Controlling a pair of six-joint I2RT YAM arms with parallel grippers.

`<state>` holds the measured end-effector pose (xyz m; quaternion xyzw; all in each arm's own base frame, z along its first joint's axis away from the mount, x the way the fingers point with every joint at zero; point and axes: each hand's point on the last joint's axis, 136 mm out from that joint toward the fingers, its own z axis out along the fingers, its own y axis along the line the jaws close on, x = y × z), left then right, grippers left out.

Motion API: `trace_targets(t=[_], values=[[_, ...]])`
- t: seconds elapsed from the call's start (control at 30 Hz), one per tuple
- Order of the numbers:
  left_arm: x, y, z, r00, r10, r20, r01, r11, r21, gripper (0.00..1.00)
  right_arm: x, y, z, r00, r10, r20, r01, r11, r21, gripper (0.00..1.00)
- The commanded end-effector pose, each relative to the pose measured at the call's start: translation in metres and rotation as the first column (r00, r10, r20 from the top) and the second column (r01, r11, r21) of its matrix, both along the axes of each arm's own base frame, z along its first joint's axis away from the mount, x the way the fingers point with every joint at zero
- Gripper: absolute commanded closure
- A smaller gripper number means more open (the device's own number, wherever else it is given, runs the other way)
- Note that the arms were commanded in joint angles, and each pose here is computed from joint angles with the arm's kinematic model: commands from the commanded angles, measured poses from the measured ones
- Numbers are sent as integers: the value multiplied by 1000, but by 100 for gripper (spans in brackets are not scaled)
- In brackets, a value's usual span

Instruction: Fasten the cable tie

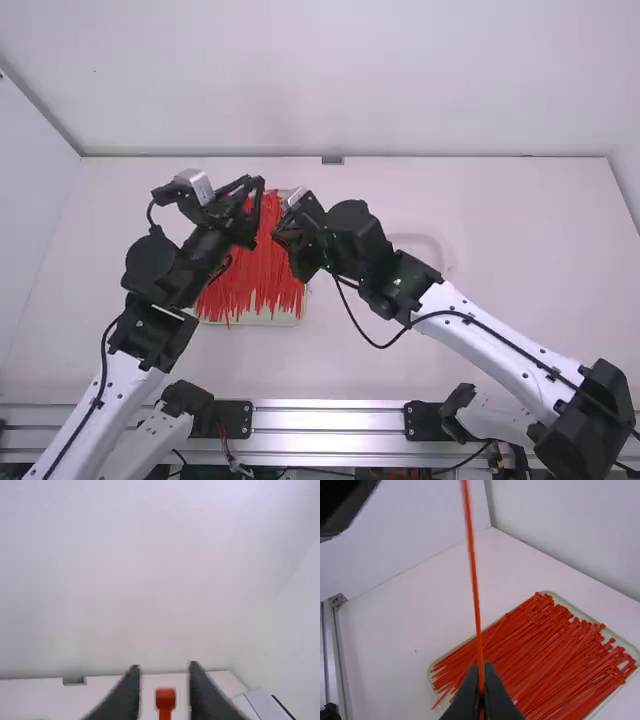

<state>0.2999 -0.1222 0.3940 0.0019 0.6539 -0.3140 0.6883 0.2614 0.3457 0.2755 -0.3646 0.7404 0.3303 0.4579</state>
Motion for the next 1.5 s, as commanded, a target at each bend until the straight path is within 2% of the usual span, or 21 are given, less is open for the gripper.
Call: trace_targets(t=[0.0,0.1,0.2,0.3,0.4,0.43,0.53,0.73,0.9,0.93,1.03,1.23,1.3,1.33,1.37,1.47], values=[[4,3,-4,1000,25,15,-25,999,42,56,4,-6,20,999,-8,48,8,1000,18,100],[3,3,-1,999,12,31,-14,998,67,53,4,-16,27,998,7,60,-8,1000,22,100],[1,5,6,999,-8,40,5,997,74,48,-4,-28,43,991,90,103,-94,995,43,100],[-3,0,17,994,-73,83,62,990,128,43,-6,-41,56,983,131,129,-140,988,68,100],[-9,-10,28,975,-191,112,166,966,196,33,-7,-58,71,968,181,176,-200,975,98,100],[-9,-10,28,975,-191,112,166,966,196,33,-7,-58,71,968,181,176,-200,975,98,100],[-14,-20,36,940,-316,127,281,931,233,28,-7,-69,82,951,234,202,-264,954,141,100],[-40,-43,59,748,-632,202,555,763,330,25,-5,-86,97,907,368,205,-412,876,251,100],[-38,-50,67,665,-718,205,643,690,332,21,-2,-85,99,877,447,173,-480,820,312,100],[-39,-53,69,637,-742,210,664,666,339,17,1,-83,98,877,454,157,-480,815,326,100],[-41,-60,75,572,-791,216,710,610,352,14,3,-72,95,869,477,135,-492,798,348,100],[-30,-63,74,545,-816,192,757,578,305,14,-9,-58,91,828,541,151,-557,756,345,100],[-29,-67,69,528,-832,170,782,554,284,21,-13,-54,90,816,554,164,-574,747,336,100],[-29,-70,66,516,-841,162,792,541,285,30,-16,-52,90,812,560,166,-580,742,335,100],[-28,-71,65,512,-845,157,797,535,280,34,-17,-51,90,810,563,166,-583,740,335,100],[-28,-77,62,502,-853,144,812,522,260,38,-20,-48,90,800,570,189,-599,733,323,100]])
